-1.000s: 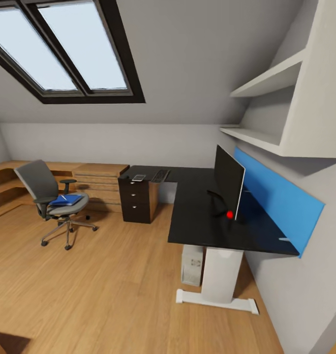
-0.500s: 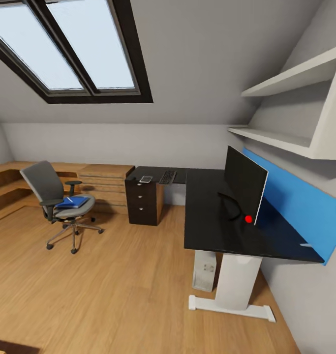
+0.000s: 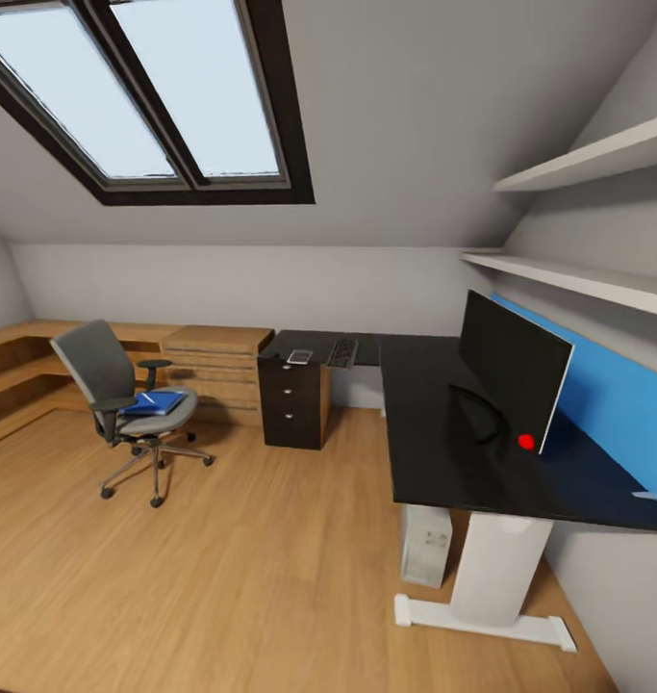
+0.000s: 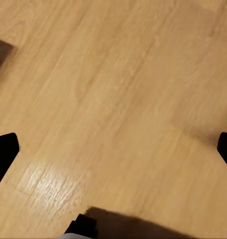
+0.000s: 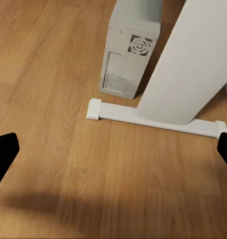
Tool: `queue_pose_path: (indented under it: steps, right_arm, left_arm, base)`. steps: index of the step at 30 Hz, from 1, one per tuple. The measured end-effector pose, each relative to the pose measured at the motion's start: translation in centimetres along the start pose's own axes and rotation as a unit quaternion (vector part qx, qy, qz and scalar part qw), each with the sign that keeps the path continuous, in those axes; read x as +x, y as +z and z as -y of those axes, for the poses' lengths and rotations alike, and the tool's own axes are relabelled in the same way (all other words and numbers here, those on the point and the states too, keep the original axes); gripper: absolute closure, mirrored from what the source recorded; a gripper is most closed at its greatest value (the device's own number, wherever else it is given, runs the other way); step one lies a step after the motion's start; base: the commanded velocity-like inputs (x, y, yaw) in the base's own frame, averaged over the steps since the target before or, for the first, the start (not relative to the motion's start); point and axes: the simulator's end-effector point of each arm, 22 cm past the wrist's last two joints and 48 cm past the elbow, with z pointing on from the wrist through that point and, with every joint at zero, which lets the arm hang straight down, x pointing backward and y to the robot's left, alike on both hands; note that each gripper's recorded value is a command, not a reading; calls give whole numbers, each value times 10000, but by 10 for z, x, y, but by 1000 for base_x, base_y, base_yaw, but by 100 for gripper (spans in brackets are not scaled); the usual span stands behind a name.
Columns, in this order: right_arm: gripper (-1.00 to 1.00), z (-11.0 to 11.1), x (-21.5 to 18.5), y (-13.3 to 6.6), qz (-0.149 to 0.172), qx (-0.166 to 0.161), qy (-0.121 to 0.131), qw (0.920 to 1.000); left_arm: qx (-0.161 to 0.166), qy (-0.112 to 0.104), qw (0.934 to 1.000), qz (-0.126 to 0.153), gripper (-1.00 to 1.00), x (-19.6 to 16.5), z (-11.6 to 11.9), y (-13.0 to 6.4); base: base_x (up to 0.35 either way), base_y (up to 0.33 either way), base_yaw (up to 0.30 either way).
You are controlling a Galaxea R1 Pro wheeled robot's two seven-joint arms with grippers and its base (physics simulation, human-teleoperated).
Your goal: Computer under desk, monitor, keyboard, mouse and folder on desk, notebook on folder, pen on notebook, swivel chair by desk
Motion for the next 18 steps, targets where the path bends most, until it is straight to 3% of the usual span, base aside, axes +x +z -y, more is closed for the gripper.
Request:
queue_pose_path:
  steps: [18]
  right_arm:
    - [-100, -3, -3, 0, 23, -25, 14, 10000]
  left_arm:
    - [12, -13, 10000, 25, -100, -3, 1, 0]
  base:
    - [170, 274, 0]
